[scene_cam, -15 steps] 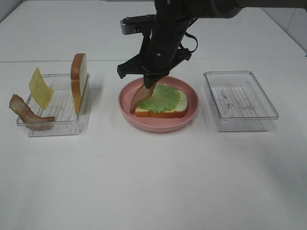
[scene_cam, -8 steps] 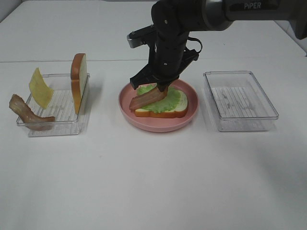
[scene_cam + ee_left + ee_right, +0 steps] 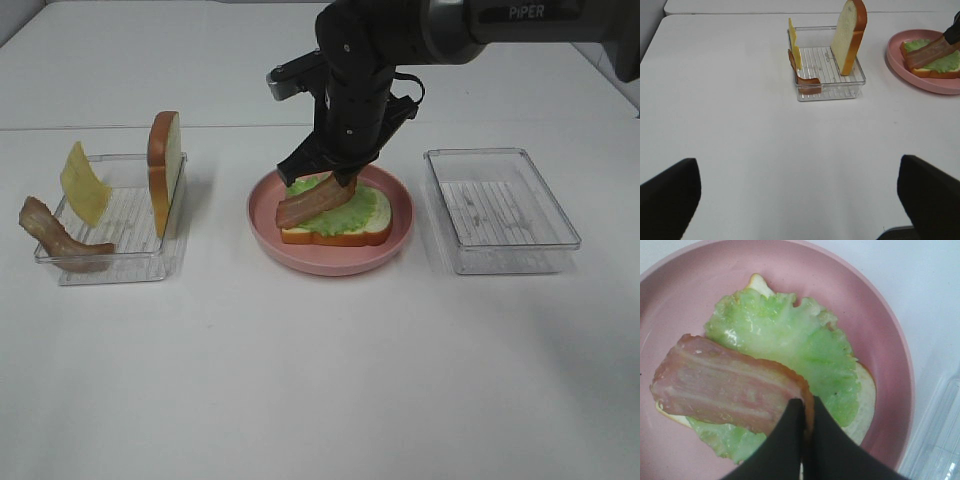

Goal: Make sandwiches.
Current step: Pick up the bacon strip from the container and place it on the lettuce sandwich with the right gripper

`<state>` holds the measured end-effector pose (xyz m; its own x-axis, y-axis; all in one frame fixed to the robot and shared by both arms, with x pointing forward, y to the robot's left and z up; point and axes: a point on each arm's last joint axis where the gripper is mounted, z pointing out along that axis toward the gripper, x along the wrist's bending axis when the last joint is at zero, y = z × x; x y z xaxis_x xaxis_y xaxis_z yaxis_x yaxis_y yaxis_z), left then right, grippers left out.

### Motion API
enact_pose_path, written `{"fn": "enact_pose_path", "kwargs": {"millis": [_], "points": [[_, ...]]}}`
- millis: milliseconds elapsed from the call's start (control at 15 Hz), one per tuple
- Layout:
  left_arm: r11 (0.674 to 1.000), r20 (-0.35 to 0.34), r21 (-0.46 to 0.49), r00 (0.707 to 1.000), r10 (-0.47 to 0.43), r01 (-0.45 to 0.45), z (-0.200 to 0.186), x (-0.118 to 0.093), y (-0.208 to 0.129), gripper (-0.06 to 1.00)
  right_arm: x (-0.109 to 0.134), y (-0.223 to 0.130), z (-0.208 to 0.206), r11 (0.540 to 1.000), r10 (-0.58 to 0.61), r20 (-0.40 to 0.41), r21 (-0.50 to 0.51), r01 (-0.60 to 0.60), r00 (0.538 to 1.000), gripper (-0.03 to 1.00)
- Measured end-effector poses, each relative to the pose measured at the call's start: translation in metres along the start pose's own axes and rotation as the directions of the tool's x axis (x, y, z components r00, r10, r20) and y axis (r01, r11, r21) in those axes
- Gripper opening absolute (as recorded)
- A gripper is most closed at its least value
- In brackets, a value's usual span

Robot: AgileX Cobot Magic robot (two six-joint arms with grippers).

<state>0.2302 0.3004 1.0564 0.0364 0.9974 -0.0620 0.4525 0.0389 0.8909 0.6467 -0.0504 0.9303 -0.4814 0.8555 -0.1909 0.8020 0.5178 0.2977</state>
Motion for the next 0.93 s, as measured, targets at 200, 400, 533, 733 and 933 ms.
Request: {"fn": "enact_pose_path", "kwargs": {"millis": [200,400,533,733,933], "points": [[1.000,0.000,0.000,1.000,0.000,0.000,0.000,0.000,0.000,0.99,0.000,0.000,0.000,1.000,-0.001,0.003,-0.001,0.001,1.000,0.33],[1.000,0.000,0.000,1.000,0.000,0.000,0.000,0.000,0.000,0.99,-0.003,-0.001,0.000,1.000,-0.020,0.029,0.009,0.020,0.999,0.89],[1.000,0.000,0.000,1.000,0.000,0.000,0.000,0.000,0.000,0.99,-0.005,-0.004,-0.002,0.998,-0.026,0.050,0.060,0.023,0.998,0.97],[1.000,0.000,0.000,1.000,0.000,0.000,0.000,0.000,0.000,0.99,-0.014,-0.005,-0.030,0.997,-0.022,0.083,0.082,0.015,0.996,0.98],[1.000,0.000,0.000,1.000,0.000,0.000,0.000,0.000,0.000,0.99,-0.029,-0.011,-0.082,0.993,-0.021,0.128,0.120,0.006,0.992,0.98]]}}
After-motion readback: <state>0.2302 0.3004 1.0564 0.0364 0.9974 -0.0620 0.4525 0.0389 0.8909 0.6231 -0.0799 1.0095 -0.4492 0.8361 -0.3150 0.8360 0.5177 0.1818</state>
